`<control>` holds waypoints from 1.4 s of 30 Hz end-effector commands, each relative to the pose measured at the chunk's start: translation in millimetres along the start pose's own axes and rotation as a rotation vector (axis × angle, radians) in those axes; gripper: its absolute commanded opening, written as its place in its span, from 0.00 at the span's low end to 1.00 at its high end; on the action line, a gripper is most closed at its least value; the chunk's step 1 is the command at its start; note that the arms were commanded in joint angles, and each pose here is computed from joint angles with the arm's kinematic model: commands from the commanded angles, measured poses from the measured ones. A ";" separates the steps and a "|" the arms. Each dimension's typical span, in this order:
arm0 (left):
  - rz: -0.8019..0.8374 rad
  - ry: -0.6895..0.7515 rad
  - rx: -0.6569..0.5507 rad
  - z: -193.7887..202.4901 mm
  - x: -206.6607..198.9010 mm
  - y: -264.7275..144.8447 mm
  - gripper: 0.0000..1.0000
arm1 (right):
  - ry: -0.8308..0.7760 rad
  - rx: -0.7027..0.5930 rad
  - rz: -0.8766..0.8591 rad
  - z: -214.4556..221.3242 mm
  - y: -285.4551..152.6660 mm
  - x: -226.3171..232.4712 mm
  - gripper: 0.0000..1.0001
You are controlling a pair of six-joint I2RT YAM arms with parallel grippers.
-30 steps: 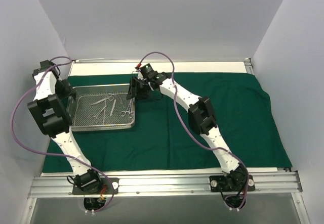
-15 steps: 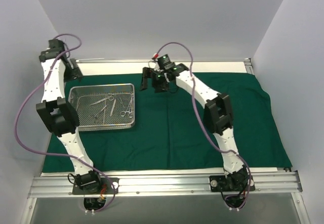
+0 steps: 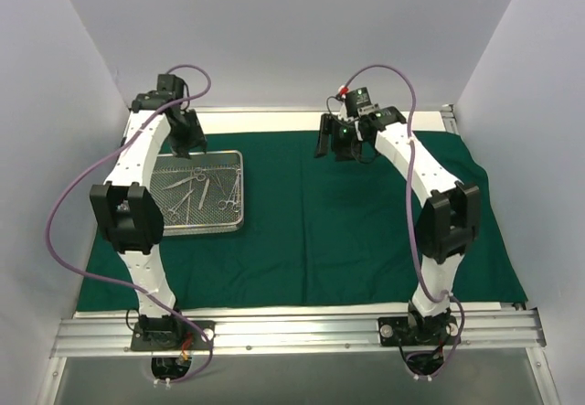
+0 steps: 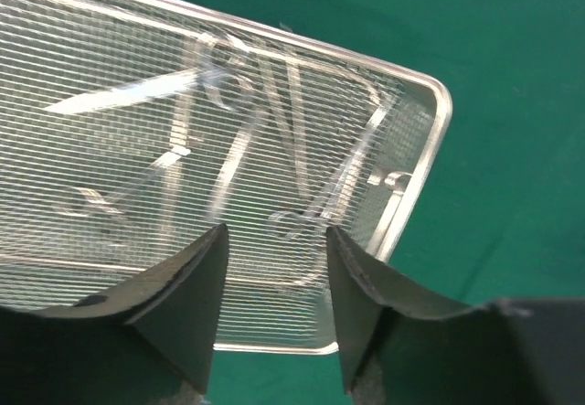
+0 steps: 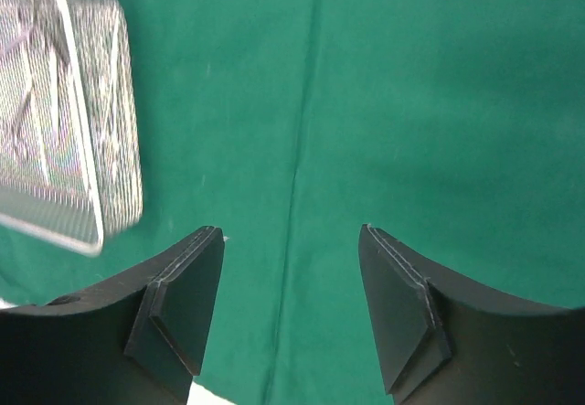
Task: Open and lay out the surgical kit
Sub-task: Pick up the medical item from the container.
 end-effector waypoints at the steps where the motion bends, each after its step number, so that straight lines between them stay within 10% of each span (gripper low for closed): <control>1: 0.057 -0.109 0.054 12.8 -25.4 19.0 0.52 | -0.036 -0.029 0.024 7.9 -33.3 0.0 0.61; 15: 0.067 0.128 0.213 81.2 -47.3 35.7 0.32 | 0.052 -0.027 0.065 20.0 -52.2 -37.5 0.59; 26: -0.040 0.200 0.278 119.0 -10.9 45.4 0.45 | 0.083 -0.012 0.031 23.7 -47.3 -37.4 0.59; 42: -0.138 0.237 0.271 119.1 3.6 80.9 0.36 | 0.101 0.007 0.029 30.0 -44.2 -40.0 0.58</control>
Point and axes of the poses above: each gripper's point midway between its finger pads, its own y axis out along the fingers, its own x axis along the line the jaws close on, z = x × y, the point moved 2 cm from there along -y, back along the fingers, and after that the axes turned 3 degrees about -y, right-handed, at the moved point
